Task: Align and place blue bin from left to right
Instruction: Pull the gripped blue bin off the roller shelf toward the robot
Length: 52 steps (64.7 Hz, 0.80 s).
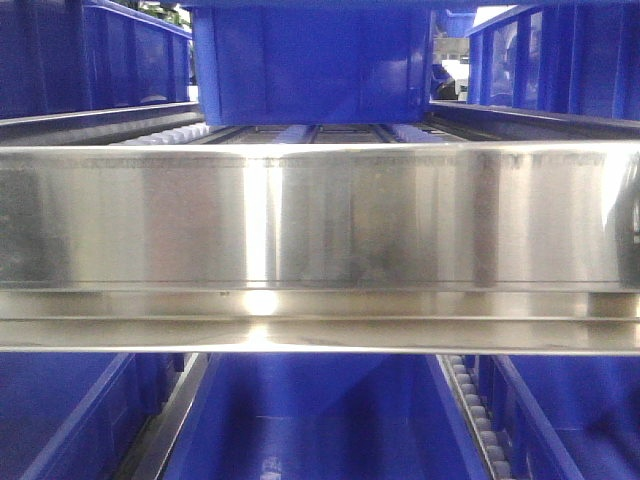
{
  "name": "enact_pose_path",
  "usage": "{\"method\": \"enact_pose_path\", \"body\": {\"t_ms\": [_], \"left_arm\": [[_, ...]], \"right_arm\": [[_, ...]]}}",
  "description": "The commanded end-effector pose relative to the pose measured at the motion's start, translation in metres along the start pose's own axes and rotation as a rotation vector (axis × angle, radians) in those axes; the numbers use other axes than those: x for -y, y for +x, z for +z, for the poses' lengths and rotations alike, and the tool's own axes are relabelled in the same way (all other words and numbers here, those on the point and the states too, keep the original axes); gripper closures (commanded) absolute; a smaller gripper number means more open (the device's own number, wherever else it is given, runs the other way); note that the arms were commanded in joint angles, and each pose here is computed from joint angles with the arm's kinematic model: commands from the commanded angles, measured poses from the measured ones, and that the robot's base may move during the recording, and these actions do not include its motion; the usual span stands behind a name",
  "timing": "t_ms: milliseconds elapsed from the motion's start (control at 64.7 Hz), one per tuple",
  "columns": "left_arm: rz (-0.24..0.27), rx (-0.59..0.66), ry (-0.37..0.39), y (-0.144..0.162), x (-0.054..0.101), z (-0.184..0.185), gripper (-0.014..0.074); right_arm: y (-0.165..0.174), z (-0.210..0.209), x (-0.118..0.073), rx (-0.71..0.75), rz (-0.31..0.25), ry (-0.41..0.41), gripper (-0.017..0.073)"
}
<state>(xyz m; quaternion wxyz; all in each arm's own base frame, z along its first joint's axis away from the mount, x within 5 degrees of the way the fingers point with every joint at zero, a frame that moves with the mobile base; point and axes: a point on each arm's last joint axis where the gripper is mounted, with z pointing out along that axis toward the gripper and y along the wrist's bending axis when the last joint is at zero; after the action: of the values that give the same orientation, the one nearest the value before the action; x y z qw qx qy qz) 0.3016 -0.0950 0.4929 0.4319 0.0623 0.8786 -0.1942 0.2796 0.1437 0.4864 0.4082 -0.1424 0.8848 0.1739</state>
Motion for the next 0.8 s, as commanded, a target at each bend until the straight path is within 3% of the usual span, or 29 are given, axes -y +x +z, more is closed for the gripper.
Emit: {"method": "enact_pose_path", "body": {"t_ms": [0,788], "left_arm": [[0.006,0.096,0.062,-0.0084,0.0101,-0.0139,0.0704],[0.007,0.099,0.059,-0.0086,0.0098,-0.014,0.0704]], "right_arm": [[-0.0104,-0.016,-0.0058,0.132,-0.015,-0.043,0.0712],[-0.0102,-0.0159,-0.0057,0.129,-0.015,-0.043,0.0712]]}}
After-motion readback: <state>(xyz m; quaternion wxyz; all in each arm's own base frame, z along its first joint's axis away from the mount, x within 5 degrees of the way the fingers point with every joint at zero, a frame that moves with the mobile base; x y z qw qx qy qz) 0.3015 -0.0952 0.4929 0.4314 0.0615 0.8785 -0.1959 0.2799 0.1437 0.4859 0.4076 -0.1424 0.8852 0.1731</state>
